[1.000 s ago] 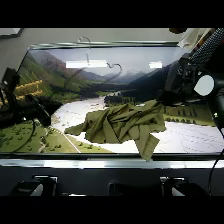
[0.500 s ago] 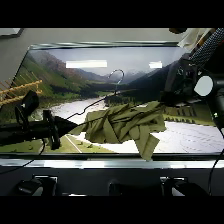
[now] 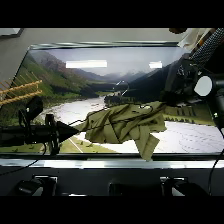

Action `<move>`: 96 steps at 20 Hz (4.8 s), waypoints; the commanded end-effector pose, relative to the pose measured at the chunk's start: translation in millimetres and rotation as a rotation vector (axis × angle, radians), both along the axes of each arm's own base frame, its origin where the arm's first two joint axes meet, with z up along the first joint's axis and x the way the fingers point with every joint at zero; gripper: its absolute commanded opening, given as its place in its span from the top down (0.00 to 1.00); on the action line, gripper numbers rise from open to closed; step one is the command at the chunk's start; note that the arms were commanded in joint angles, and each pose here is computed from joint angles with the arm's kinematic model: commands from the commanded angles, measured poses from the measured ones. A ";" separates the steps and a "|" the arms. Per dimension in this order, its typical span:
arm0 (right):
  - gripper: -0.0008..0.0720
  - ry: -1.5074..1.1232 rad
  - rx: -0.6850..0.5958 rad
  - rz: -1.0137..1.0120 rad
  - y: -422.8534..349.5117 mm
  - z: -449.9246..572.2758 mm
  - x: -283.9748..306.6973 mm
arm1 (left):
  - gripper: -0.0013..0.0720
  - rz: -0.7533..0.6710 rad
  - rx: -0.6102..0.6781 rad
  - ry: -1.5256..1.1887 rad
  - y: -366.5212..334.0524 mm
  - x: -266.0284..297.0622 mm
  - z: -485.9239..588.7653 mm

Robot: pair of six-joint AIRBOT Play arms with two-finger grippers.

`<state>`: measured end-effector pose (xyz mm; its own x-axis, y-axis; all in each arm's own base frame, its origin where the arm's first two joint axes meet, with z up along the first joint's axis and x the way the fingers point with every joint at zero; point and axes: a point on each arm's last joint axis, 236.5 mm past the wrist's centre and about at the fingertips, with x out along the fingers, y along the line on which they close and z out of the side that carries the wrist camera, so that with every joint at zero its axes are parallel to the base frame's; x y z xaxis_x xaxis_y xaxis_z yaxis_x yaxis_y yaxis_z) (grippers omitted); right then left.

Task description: Fold the clothes and pants, and hang the long-sleeved shirts on hangers.

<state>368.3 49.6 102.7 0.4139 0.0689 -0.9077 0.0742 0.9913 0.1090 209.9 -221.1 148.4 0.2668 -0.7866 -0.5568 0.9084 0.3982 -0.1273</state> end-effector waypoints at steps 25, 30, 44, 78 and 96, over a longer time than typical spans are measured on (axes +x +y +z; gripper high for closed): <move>0.95 -0.150 0.023 0.154 65.7 76.0 0.6 | 0.96 -0.034 0.012 -0.081 -34.0 32.8 -20.6; 0.95 -0.155 -0.019 0.242 89.2 81.4 -18.6 | 0.96 -0.001 0.002 -0.087 -41.7 47.8 -26.4; 0.95 -0.171 -0.043 0.233 89.0 97.1 -26.2 | 0.96 0.017 -0.141 -0.071 -65.1 61.8 -13.1; 0.15 -0.317 -0.163 1.194 43.2 72.5 13.6 | 0.96 0.030 -0.140 -0.062 -65.1 66.5 -17.0; 0.64 -0.369 0.101 1.347 90.8 50.3 16.1 | 0.96 0.028 -0.138 -0.056 -65.5 66.1 -18.6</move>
<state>389.8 133.6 150.2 0.2173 0.6281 -0.7472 -0.9573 0.2868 -0.0373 275.6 -286.7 129.8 0.3160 -0.8469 -0.4277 0.9052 0.4042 -0.1316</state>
